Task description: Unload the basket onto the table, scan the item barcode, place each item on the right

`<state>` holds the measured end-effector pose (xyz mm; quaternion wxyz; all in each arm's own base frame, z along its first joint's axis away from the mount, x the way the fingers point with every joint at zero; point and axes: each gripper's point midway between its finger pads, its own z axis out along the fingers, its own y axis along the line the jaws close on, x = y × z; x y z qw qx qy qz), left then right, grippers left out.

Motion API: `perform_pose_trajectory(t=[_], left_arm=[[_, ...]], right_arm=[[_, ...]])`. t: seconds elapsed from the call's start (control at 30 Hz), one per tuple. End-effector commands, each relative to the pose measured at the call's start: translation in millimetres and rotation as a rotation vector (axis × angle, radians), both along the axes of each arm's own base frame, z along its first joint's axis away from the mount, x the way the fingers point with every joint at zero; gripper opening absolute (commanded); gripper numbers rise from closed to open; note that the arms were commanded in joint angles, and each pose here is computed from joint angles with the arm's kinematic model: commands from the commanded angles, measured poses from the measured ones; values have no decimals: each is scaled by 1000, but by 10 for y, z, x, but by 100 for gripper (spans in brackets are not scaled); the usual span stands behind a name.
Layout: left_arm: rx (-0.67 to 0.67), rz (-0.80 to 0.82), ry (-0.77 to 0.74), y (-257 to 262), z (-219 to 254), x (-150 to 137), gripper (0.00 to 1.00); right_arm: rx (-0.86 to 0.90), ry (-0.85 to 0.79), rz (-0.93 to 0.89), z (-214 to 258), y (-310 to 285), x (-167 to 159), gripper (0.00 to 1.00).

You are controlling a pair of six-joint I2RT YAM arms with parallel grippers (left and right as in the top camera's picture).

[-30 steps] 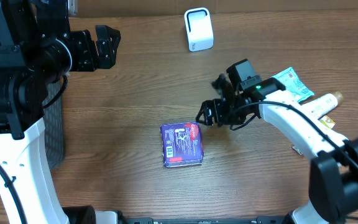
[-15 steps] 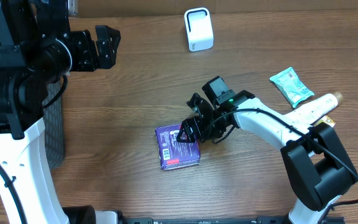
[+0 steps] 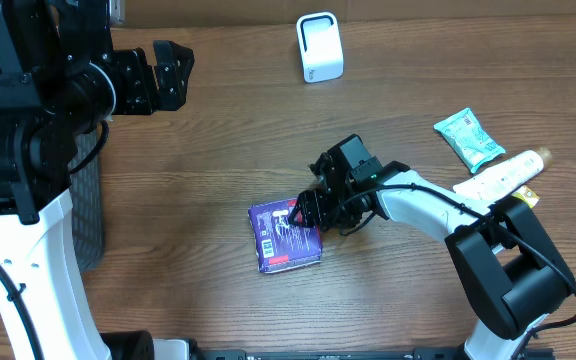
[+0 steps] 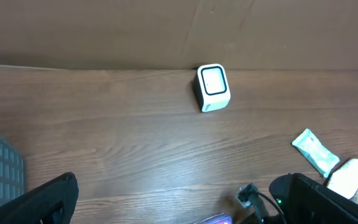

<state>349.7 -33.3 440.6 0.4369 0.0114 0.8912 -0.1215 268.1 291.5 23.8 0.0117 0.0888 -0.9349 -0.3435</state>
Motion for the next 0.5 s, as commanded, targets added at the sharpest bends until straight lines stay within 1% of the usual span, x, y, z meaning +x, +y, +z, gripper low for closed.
perform_pose_trajectory(t=[0.0,0.03,0.07,0.17,0.23,0.27,0.37,0.47], left_arm=[[14,-8,-10,2,15,23,100],[14,-8,-10,2,15,23,100],[14,-8,-10,2,15,23,99],[14,-8,-10,2,15,23,100],[14,-8,-10,2,15,23,100],[14,-8,-10,2,15,23,100],[14,-8,-10,2,15,23,100],[14,-8,-10,2,15,23,100]], right_arm=[[1,24,-22,12,50,-44,70],[0,20,-19,10,61,-50,68],[1,16,-18,13,70,-47,62],[14,6,-26,32,95,-11,35],[33,4,-35,61,102,30,19],[47,6,-36,83,106,45,15],[88,23,-37,162,105,79,11],[101,18,-47,237,66,142,4]])
